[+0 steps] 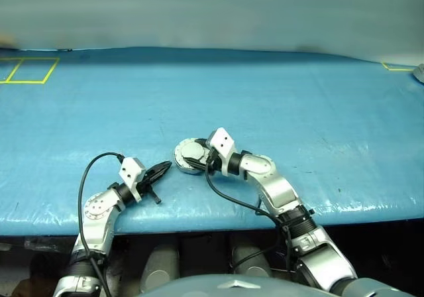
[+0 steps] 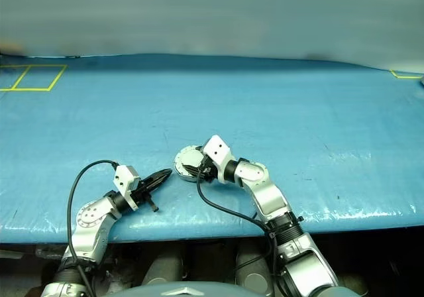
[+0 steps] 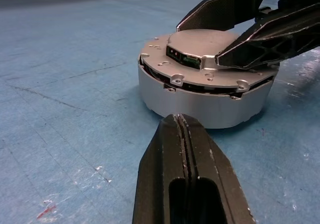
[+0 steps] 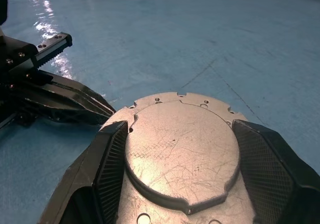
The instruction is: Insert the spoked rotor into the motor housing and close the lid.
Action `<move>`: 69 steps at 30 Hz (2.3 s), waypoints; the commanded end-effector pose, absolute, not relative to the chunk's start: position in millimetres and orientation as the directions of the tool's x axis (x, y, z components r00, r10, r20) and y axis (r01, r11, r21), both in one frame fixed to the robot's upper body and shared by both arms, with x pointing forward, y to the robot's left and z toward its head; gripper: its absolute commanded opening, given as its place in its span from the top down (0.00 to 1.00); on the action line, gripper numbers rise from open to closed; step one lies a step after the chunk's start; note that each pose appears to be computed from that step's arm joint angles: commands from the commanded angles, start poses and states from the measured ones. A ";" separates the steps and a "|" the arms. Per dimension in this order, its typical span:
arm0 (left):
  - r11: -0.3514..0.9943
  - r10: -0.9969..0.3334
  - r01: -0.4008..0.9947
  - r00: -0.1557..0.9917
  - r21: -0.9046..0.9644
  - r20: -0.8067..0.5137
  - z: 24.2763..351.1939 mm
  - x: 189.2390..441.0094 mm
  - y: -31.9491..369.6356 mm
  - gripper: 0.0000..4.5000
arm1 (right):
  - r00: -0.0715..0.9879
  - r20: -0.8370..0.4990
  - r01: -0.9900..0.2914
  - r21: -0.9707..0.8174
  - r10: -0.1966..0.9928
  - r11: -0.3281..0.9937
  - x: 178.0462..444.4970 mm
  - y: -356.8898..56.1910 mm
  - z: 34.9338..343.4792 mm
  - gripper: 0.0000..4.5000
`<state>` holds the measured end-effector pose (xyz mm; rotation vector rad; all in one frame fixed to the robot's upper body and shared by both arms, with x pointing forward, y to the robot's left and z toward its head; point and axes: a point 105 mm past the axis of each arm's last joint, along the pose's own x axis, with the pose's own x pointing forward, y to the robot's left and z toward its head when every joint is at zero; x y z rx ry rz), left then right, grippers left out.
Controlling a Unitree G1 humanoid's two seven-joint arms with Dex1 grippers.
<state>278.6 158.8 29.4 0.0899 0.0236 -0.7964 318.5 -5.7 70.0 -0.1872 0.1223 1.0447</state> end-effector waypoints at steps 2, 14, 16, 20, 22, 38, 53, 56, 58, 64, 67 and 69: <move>0.695 -0.714 0.714 0.699 0.083 -0.039 32.4 279.0 158.4 1.00 | 0.529 -0.216 -0.848 -0.116 0.821 0.517 319.6 -3.1 65.6 0.33; 0.696 -0.712 0.713 0.701 0.085 -0.048 31.3 280.6 160.2 1.00 | 0.541 -0.237 -0.840 -0.111 0.807 0.531 317.1 2.7 60.7 0.33; 0.696 -0.712 0.714 0.700 0.082 -0.047 31.4 280.6 159.7 1.00 | 0.538 -0.255 -0.842 -0.121 0.803 0.526 316.3 1.8 56.2 0.33; 0.697 -0.713 0.714 0.700 0.071 -0.039 33.4 281.6 159.0 1.00 | 0.551 -0.292 -0.833 -0.153 0.781 0.531 318.0 -2.7 48.7 0.33; 0.706 -0.707 0.707 0.707 0.042 -0.016 37.8 283.8 158.3 1.00 | 0.552 -0.329 -0.832 -0.151 0.766 0.534 318.3 -5.8 40.7 0.33; 0.717 -0.688 0.690 0.723 -0.095 0.057 57.0 292.0 158.6 1.00 | 0.563 -0.391 -0.823 -0.178 0.728 0.540 322.0 -16.9 28.2 0.33; 0.688 -0.720 0.719 0.693 -0.098 0.039 56.9 295.4 151.0 1.00 | 0.529 -0.388 -0.841 -0.120 0.755 0.528 316.9 -13.7 27.5 0.33; 0.679 -0.731 0.730 0.682 -0.075 0.018 54.8 297.5 147.7 1.00 | 0.530 -0.387 -0.840 -0.121 0.754 0.529 316.7 -14.2 27.7 0.33; 0.679 -0.732 0.731 0.681 -0.064 0.007 53.1 299.0 146.2 1.00 | 0.531 -0.386 -0.840 -0.121 0.755 0.529 316.2 -14.5 27.8 0.33; 0.665 -0.740 0.747 0.657 -0.008 -0.141 30.6 297.5 142.5 1.00 | 0.537 -0.373 -0.836 -0.119 0.756 0.535 316.4 -14.9 31.0 0.33; 0.669 -0.735 0.743 0.662 0.000 -0.142 29.0 296.7 142.9 1.00 | 0.541 -0.370 -0.834 -0.118 0.755 0.539 317.1 -16.0 32.8 0.33; 0.672 -0.733 0.741 0.664 -0.002 -0.149 27.2 295.9 143.5 1.00 | 0.543 -0.368 -0.832 -0.116 0.754 0.542 317.5 -16.9 33.4 0.33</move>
